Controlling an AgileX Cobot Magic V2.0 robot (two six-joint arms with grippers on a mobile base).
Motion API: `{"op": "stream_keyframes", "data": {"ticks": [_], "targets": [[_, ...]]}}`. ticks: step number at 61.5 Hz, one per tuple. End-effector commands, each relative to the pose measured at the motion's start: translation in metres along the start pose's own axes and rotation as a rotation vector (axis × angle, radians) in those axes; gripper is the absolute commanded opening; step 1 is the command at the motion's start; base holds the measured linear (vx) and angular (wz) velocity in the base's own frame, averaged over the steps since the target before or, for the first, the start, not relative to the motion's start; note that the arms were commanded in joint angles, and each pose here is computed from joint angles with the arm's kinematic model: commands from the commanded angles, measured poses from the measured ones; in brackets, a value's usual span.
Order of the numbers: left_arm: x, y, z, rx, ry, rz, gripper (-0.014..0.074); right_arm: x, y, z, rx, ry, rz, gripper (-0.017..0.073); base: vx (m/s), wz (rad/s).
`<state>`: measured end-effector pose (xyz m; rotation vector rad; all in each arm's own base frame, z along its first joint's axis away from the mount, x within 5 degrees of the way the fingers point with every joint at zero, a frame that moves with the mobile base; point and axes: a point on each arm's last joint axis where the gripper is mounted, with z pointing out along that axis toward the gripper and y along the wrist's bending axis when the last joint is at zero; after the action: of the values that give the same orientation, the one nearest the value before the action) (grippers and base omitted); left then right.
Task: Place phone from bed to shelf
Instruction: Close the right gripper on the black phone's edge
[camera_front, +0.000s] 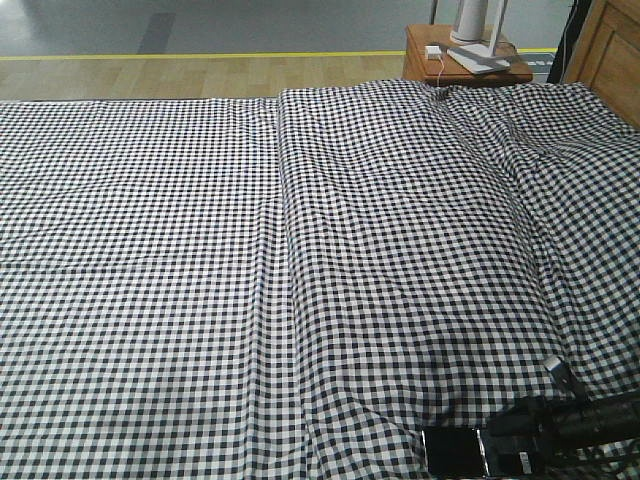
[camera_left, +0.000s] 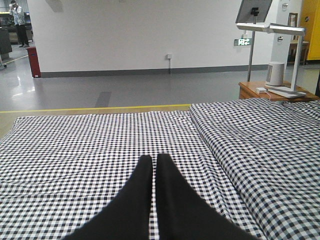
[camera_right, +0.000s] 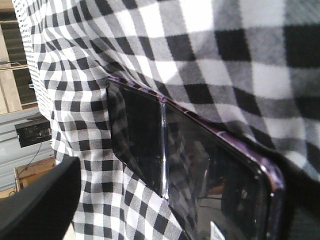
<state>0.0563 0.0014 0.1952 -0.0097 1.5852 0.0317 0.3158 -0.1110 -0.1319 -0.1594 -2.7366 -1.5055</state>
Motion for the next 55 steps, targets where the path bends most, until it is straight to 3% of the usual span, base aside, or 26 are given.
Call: {"op": "stream_keyframes", "data": {"ticks": [1, 11, 27, 41, 55], "targets": [[-0.015, 0.000, -0.002, 0.001, -0.104, -0.019, 0.0001, -0.006, 0.022, -0.012, -0.120, 0.010, -0.037, 0.0558, 0.00, 0.00], [-0.015, 0.000, -0.002, 0.001, -0.104, -0.019, 0.0001, -0.005, 0.023, -0.012, -0.126, 0.013, -0.037, 0.0415, 0.00, 0.00], [-0.015, 0.000, -0.002, 0.001, -0.104, -0.019, 0.0001, -0.005, 0.024, -0.012, -0.134, 0.018, -0.032, -0.0018, 0.00, 0.00], [-0.015, 0.000, -0.002, 0.001, -0.104, -0.019, 0.0001, -0.006, 0.028, -0.018, -0.118, 0.032, -0.028, -0.0010, 0.00, 0.00], [-0.015, 0.000, -0.002, 0.001, -0.104, -0.019, 0.0001, -0.023, 0.054, -0.045, -0.070, -0.012, -0.070, -0.0006, 0.00, 0.00]]}}
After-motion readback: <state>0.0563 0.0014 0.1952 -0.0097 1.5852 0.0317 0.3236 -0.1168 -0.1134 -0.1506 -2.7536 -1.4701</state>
